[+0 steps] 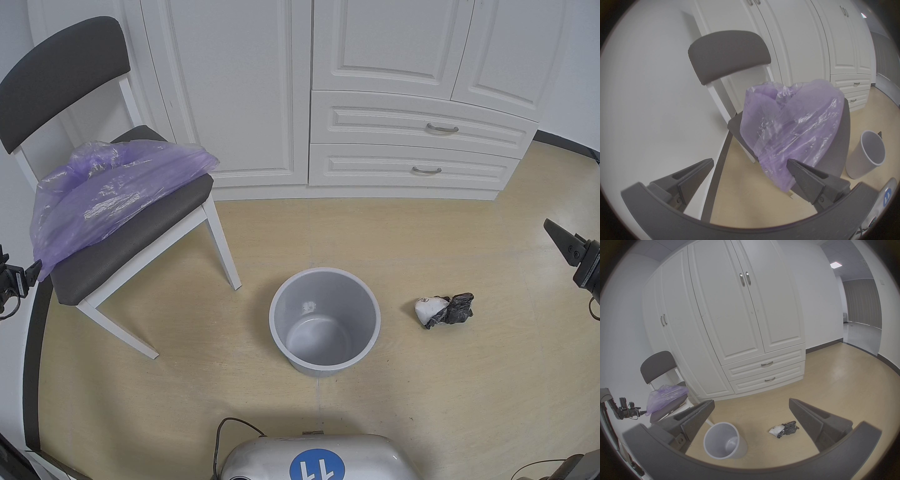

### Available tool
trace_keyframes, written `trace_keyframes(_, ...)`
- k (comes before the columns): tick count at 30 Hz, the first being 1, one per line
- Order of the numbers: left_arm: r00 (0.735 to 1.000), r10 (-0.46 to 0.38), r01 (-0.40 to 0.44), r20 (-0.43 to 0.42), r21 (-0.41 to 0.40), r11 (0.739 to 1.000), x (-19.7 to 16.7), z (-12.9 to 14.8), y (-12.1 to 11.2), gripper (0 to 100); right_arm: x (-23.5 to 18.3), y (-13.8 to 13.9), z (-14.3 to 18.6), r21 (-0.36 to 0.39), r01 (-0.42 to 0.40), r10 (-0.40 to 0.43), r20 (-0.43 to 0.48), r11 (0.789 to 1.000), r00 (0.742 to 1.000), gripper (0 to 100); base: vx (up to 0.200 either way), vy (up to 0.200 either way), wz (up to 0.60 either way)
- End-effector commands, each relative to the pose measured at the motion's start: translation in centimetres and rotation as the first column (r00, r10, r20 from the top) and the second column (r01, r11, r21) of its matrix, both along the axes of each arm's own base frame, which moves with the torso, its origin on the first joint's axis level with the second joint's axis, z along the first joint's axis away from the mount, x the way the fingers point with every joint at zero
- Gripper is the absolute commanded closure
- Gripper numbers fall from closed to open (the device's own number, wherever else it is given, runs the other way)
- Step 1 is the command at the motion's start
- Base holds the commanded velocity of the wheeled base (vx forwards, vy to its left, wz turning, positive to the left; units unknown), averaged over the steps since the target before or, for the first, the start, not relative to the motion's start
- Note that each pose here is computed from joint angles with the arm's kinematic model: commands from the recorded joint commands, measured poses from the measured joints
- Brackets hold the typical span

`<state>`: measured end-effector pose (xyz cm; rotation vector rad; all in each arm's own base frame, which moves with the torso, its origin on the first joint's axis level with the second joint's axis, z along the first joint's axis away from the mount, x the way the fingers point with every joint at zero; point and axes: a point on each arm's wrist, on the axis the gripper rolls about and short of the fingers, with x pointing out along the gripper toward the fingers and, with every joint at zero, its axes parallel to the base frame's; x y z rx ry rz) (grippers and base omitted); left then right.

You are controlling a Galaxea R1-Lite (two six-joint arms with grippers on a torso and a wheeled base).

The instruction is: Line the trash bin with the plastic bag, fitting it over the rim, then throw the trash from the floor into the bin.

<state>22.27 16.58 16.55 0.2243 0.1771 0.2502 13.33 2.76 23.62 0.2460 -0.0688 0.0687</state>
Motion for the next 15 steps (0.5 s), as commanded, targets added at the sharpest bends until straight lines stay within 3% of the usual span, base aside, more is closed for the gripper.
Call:
trace_keyframes(1,0.999,-0.005,0.004,-0.037,-0.040,0.999,1.2,-1.8,1.0,0,0.1,-0.4,0.1,0.001,0.019,-0.019,0.002,1.000,1.000,0,0.000,0.000,0.00)
trace_keyframes(15,0.994,-0.104,0.105,0.022,-0.064,0.992,-2.3,0.0,-1.5,0,-0.2,-0.5,0.3,0.002,0.019,-0.019,0.016,1.000,1.000,0,0.000,0.000,0.00)
